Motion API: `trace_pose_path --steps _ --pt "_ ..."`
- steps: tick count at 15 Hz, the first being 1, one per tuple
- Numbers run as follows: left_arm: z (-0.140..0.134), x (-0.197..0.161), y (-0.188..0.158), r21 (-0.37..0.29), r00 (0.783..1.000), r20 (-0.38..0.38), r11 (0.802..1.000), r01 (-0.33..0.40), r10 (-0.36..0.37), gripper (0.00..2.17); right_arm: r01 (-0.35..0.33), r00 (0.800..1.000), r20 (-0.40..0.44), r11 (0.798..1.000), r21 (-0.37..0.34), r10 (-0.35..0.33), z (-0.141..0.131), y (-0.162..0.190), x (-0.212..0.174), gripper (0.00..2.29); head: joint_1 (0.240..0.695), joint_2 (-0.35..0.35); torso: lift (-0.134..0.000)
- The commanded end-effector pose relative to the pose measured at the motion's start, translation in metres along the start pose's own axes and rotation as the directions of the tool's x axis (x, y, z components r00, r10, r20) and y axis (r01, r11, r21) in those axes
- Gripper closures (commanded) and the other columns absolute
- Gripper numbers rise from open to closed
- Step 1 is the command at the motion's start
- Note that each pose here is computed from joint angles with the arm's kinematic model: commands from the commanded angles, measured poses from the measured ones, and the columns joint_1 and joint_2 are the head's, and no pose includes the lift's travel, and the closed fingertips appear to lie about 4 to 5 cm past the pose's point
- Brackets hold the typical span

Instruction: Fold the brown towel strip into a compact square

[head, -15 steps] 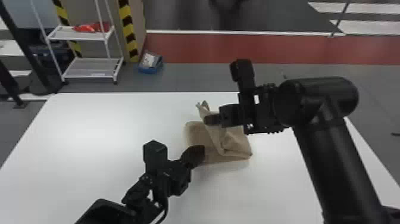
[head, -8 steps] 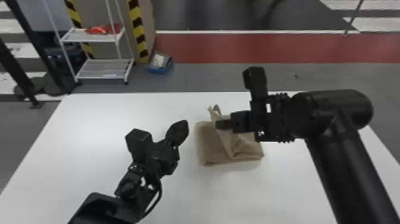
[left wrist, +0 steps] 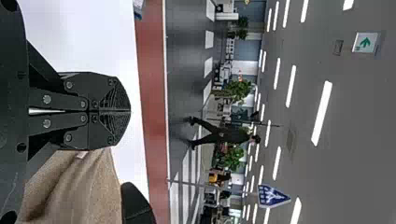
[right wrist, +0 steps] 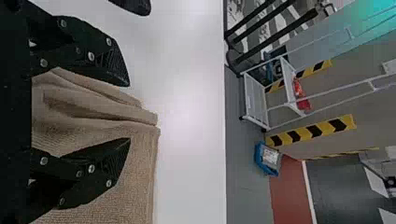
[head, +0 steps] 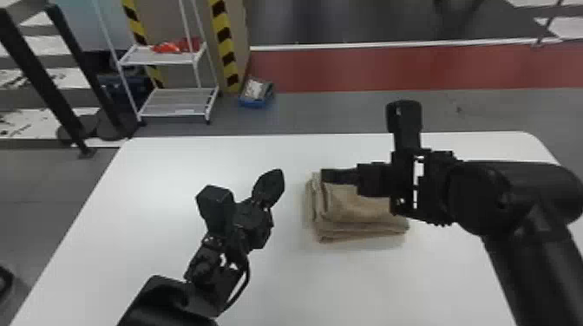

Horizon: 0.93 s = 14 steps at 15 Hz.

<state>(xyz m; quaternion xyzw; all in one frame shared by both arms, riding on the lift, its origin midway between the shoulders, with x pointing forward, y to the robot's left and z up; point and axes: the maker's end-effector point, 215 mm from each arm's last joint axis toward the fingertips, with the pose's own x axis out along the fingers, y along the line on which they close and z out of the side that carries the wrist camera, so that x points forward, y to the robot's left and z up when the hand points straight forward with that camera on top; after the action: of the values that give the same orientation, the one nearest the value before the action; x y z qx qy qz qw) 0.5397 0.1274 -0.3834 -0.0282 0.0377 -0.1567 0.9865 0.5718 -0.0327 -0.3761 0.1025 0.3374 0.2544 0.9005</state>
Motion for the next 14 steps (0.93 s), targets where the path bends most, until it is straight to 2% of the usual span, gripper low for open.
trace_pose_path --steps 1,4,5,6,7,8,9,10,14 --pt "0.0 0.001 -0.002 0.002 1.0 -0.001 1.0 0.004 -0.004 1.62 -0.03 0.999 0.039 0.999 0.035 0.028 0.001 0.003 -0.018 0.06 0.695 0.093 -0.109" --pt "-0.002 0.003 0.0 0.004 1.0 -0.004 1.0 0.002 -0.002 1.62 0.021 1.0 0.002 1.0 0.02 -0.021 -0.027 -0.023 -0.059 0.07 0.695 0.086 -0.109" --pt "-0.002 0.005 0.001 0.005 1.0 -0.006 1.0 0.001 -0.001 1.62 0.032 0.999 -0.007 0.999 0.024 -0.032 -0.04 -0.03 -0.071 0.14 0.695 0.068 -0.109" --pt "-0.004 0.007 0.004 0.007 1.0 -0.009 1.0 -0.002 0.002 1.62 0.046 0.999 0.007 0.999 0.008 -0.046 -0.046 -0.034 -0.088 0.58 0.695 0.058 -0.109" --pt "-0.005 0.008 0.005 0.008 1.0 -0.01 1.0 -0.004 0.004 1.62 0.067 0.998 -0.007 0.998 -0.009 -0.067 -0.064 -0.041 -0.102 1.26 0.695 0.047 -0.109" --pt "-0.007 0.009 0.007 0.009 1.0 -0.015 1.0 -0.005 0.006 1.62 0.073 0.997 -0.024 0.997 -0.011 -0.073 -0.078 -0.048 -0.114 1.81 0.695 0.035 -0.109" --pt "-0.008 0.012 0.008 0.004 1.0 -0.017 1.0 -0.008 0.008 1.62 0.047 0.998 -0.043 0.999 0.0 -0.047 -0.095 -0.045 -0.122 1.95 0.695 0.024 -0.109" --pt "-0.01 0.013 0.008 0.001 1.0 -0.019 1.0 -0.009 0.009 1.62 0.051 0.997 -0.053 0.999 -0.003 -0.051 -0.109 -0.045 -0.126 1.95 0.695 0.017 -0.109" --pt "-0.009 0.014 0.01 -0.001 1.0 -0.016 1.0 -0.01 0.01 1.62 0.129 0.991 -0.022 0.989 -0.071 -0.13 -0.128 -0.051 -0.122 1.95 0.695 -0.007 -0.109"
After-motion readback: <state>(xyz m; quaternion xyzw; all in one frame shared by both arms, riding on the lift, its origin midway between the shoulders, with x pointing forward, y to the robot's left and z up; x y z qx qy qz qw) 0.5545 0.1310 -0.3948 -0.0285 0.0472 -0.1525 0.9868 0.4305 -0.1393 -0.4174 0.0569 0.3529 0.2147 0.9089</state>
